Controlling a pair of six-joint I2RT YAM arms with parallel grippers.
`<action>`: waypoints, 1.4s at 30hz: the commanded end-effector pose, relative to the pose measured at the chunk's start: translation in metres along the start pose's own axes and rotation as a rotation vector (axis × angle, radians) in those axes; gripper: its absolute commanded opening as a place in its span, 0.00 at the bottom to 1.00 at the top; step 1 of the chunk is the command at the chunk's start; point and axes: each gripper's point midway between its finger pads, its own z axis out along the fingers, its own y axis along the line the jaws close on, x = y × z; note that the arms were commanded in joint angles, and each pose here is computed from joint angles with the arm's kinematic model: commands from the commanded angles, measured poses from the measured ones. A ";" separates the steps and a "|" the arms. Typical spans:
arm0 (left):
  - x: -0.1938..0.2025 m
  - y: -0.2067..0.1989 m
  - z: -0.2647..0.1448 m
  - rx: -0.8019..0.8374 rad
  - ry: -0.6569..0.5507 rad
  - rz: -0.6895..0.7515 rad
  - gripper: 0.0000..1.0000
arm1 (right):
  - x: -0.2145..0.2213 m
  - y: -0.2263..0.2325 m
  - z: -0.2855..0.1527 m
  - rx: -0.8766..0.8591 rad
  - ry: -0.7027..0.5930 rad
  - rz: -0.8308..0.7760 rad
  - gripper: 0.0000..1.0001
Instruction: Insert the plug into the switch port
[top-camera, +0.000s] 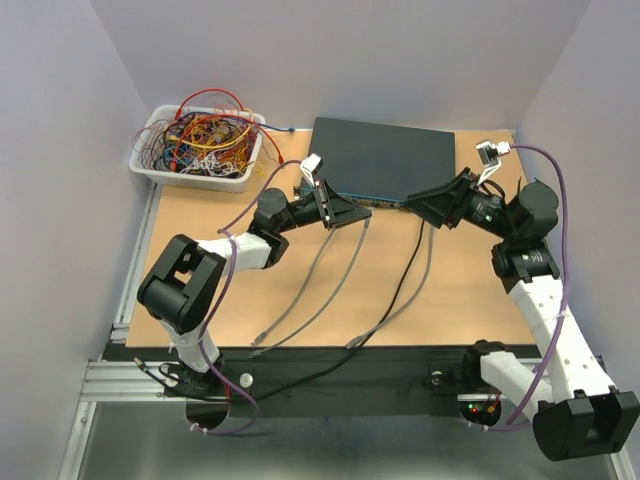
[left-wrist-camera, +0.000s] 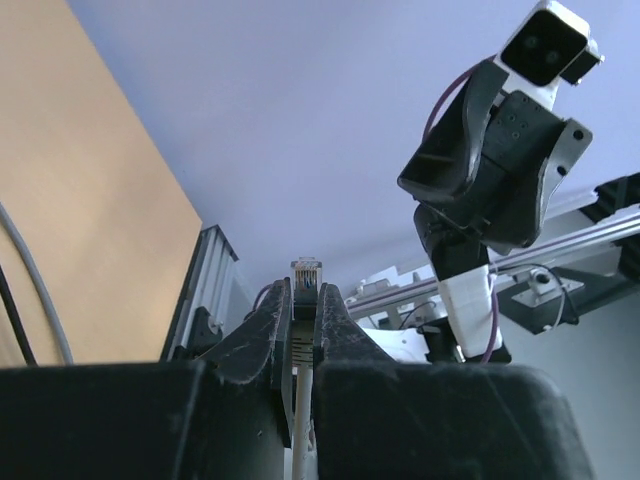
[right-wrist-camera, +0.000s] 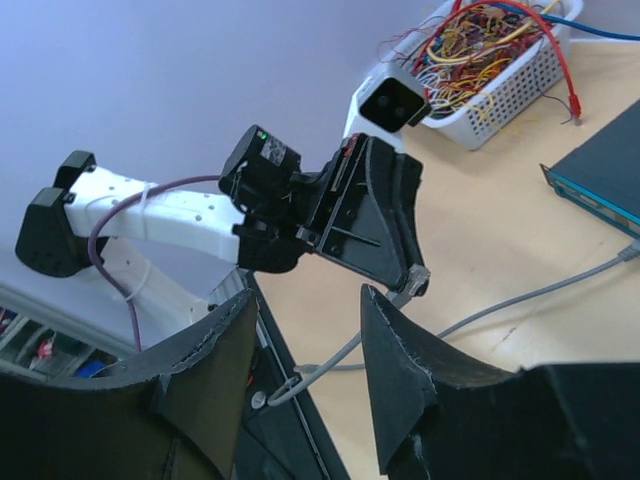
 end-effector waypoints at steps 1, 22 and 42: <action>0.018 -0.156 -0.042 0.626 -0.078 0.528 0.00 | 0.002 0.016 -0.001 -0.077 0.013 -0.050 0.50; 0.010 -0.177 -0.032 0.614 -0.139 0.571 0.00 | 0.058 -0.022 0.045 0.048 0.098 0.069 0.41; 0.009 -0.179 -0.027 0.599 -0.156 0.582 0.00 | 0.052 0.012 0.043 -0.077 0.076 0.026 0.41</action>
